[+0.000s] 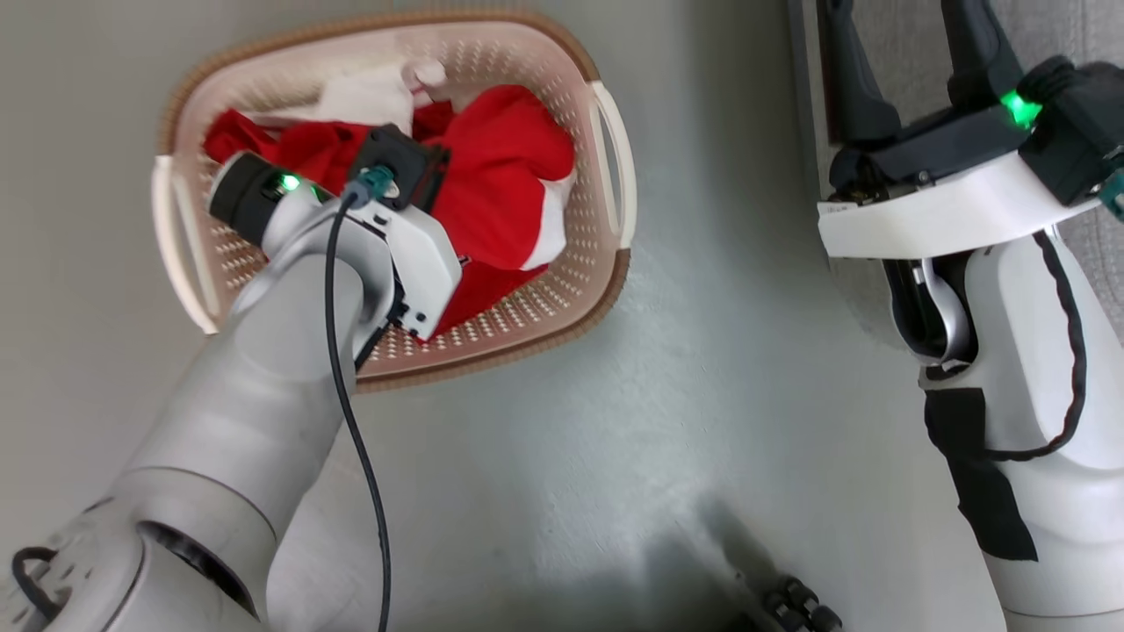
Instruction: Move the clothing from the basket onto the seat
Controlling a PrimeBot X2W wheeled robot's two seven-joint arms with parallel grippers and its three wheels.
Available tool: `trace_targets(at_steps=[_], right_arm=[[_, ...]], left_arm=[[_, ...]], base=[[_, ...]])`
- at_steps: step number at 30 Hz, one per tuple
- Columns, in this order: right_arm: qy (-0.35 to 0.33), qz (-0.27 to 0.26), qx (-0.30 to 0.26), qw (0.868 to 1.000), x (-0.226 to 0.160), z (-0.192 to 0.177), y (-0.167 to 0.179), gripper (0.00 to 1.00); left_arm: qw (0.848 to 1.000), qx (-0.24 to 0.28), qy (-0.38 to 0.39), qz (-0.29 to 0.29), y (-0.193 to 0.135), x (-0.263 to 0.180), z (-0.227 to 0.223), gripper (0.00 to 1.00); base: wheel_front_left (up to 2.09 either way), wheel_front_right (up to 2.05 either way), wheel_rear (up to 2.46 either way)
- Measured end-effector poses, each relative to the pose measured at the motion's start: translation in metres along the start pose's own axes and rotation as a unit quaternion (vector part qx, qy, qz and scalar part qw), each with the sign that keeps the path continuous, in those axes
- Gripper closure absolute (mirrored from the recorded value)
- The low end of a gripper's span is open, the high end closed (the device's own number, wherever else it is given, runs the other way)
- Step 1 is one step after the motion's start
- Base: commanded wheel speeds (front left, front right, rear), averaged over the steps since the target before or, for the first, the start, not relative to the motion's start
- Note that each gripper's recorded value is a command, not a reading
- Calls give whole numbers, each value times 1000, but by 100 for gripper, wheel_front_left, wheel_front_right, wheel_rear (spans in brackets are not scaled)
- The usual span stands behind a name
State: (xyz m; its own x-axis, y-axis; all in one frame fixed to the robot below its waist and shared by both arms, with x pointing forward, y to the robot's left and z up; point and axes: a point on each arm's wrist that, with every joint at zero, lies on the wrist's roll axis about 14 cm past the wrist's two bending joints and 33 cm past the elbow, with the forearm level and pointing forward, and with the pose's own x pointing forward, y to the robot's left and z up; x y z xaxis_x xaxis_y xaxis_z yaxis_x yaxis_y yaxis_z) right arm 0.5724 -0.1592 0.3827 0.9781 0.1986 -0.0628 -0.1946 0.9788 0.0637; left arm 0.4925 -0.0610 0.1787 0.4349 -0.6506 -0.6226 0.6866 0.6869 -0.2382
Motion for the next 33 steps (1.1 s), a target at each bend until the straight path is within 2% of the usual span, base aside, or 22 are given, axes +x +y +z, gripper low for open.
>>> trace_targets(at_steps=[11,18,28,33], right_arm=[[-20,-3,-1,1000,-27,44,7,0],[-20,-3,0,1000,-58,64,15,0],[-39,9,-1,999,-91,94,34,0],[-44,15,0,999,-108,101,43,0]], left_arm=[[997,-10,-81,11,-23,-59,63,100],[988,-24,-149,42,-33,-109,106,100],[970,-23,-228,79,-43,-176,144,100],[959,1,-271,86,-52,-209,168,100]], base=[[0,0,0],[0,0,0],[0,0,0],[0,0,0]])
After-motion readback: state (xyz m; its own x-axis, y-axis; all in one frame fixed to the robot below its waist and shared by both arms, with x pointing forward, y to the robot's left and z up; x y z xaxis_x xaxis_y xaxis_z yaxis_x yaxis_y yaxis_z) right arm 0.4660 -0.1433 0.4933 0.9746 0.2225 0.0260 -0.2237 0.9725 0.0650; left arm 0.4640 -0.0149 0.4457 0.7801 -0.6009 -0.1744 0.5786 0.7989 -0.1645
